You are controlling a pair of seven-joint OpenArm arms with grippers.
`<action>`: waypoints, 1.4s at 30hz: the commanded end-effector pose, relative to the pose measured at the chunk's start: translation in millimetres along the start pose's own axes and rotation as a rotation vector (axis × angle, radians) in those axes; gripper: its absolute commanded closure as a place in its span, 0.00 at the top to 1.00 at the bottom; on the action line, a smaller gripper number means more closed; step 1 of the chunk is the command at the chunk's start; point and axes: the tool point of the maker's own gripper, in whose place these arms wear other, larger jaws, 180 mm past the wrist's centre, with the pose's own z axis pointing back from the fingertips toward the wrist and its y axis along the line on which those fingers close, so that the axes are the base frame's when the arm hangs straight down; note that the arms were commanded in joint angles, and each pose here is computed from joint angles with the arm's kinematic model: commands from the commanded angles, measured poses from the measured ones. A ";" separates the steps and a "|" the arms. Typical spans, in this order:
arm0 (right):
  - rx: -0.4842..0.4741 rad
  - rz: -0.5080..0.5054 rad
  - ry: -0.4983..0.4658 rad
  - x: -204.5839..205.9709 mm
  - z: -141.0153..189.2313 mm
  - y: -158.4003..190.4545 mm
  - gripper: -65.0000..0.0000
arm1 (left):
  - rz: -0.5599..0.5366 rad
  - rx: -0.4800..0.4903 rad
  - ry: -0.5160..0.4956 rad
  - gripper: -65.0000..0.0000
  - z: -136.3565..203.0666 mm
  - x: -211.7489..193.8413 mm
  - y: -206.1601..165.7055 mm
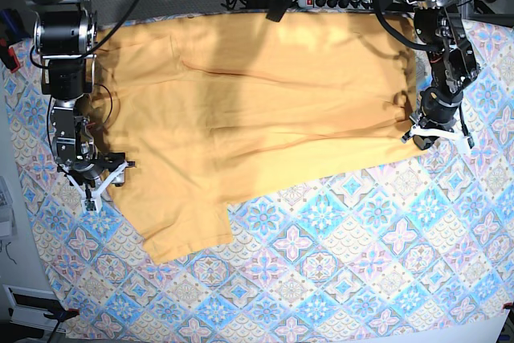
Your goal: Fold the T-shirt properly
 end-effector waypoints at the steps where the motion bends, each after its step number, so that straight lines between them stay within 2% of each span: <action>1: -0.022 -0.003 -0.041 17.6 2.6 -13.0 0.55 | -0.008 -0.020 -0.049 0.00 1.8 17.4 -6.0; 7: -0.018 -0.015 -0.020 3.1 -0.8 -13.8 0.55 | -0.008 -0.020 -0.049 0.00 1.8 17.4 -6.0; 9: 0.024 -0.010 -0.002 -4.9 -2.4 -6.2 0.54 | -0.008 -0.020 -0.049 0.00 1.8 17.4 -6.0; 11: 0.075 0.001 0.009 -9.5 -2.8 3.3 0.46 | -0.008 -0.020 -0.049 0.00 1.8 17.4 -6.0; 14: 0.141 0.019 0.011 -10.7 -1.4 14.9 0.29 | -0.008 -0.020 -0.049 0.00 1.8 17.4 -6.0; 17: 0.161 0.022 0.012 -10.9 -0.7 18.1 0.15 | -0.008 -0.020 -0.049 0.00 1.8 17.4 -6.0; 20: 0.163 0.025 -0.005 -4.7 0.7 18.8 0.07 | -0.008 -0.020 -0.049 0.00 1.8 17.4 -6.0; 23: 0.164 0.045 -0.059 15.2 4.8 20.6 0.05 | -0.008 -0.020 -0.049 0.00 1.8 17.4 -6.0; 27: 0.134 0.012 -0.127 24.7 18.1 7.0 0.05 | -0.014 -0.019 -0.051 0.00 5.2 16.9 -4.9; 32: 0.096 0.004 -0.134 31.1 35.4 -7.6 0.05 | -0.050 -0.039 -0.090 0.00 19.6 27.1 -13.0; 39: 0.095 0.039 -0.162 33.0 46.3 -3.4 0.05 | -0.057 -0.040 -0.092 0.00 22.8 26.8 -13.1; 42: 0.095 0.008 -0.149 23.7 37.5 -6.2 0.14 | -0.057 -0.041 -0.091 0.00 22.3 26.6 -13.7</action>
